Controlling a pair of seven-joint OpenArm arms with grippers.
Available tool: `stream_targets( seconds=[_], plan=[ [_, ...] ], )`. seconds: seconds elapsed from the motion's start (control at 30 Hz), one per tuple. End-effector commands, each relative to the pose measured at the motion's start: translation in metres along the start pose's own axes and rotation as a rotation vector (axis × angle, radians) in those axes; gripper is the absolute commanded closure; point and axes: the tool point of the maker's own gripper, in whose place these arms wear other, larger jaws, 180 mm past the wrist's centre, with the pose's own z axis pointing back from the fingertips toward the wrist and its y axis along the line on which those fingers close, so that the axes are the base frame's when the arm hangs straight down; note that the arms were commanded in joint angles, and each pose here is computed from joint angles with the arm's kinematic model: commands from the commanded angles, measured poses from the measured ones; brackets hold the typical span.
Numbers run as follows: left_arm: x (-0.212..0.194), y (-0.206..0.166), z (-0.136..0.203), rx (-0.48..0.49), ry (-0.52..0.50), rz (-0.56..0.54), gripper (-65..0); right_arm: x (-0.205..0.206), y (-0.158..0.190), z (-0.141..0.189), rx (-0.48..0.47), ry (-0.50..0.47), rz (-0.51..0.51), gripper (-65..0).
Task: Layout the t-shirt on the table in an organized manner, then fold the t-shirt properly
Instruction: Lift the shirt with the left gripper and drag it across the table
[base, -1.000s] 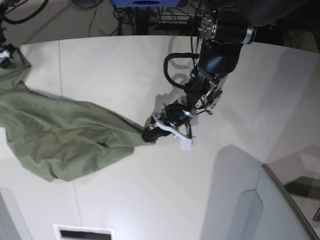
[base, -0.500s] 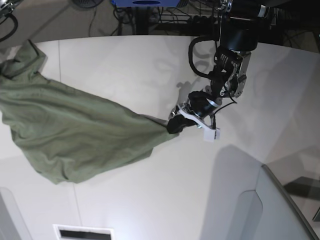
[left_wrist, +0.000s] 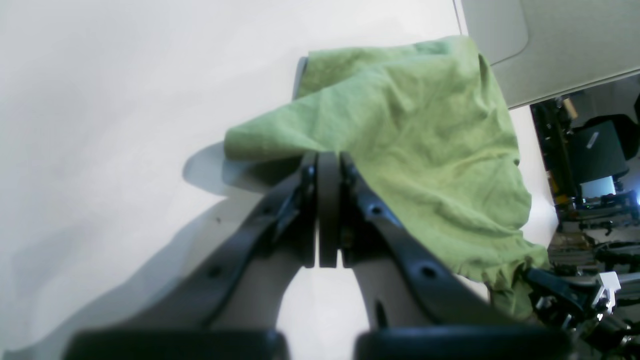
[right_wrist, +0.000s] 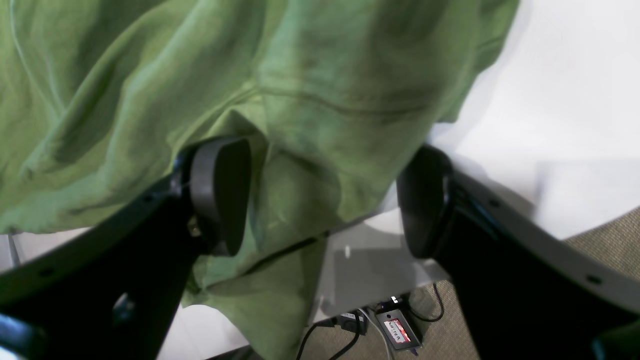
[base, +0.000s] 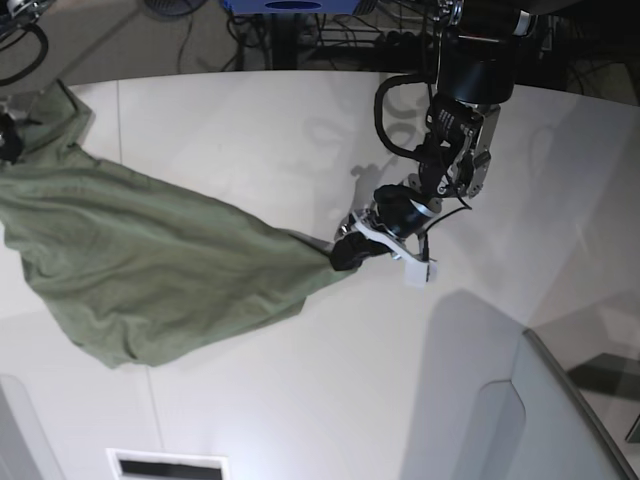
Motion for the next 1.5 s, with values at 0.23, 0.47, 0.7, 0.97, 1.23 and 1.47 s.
stream_targets(
  seconds=[0.23,0.47,0.7,0.97,1.23,1.47],
  plan=[
    [0.018,-0.009,-0.003,-0.035,-0.046,-0.014,0.0,-0.019,-0.012,0.004,-0.042,0.093,0.013,-3.5],
    [0.021,-0.014,-0.003,-0.049,-0.025,-0.065,0.0,0.025,-0.015,0.04,-0.127,0.019,0.17,-0.2],
    [0.064,-0.052,0.006,-0.043,-0.074,-0.267,0.0,0.092,0.01,0.103,-0.274,-0.062,0.418,-0.2],
    [0.134,-0.126,0.029,-0.121,-0.123,-0.53,0.0,0.166,0.065,0.154,-0.376,-0.203,0.678,-0.2],
    [0.165,-0.162,0.035,-0.147,-0.109,-0.638,0.0,0.21,0.106,0.16,-0.35,-0.29,0.768,-0.2],
    [0.088,-0.143,0.031,-0.152,0.024,-0.483,0.0,0.176,0.097,0.138,-0.318,-0.211,0.718,-0.2]
  ],
)
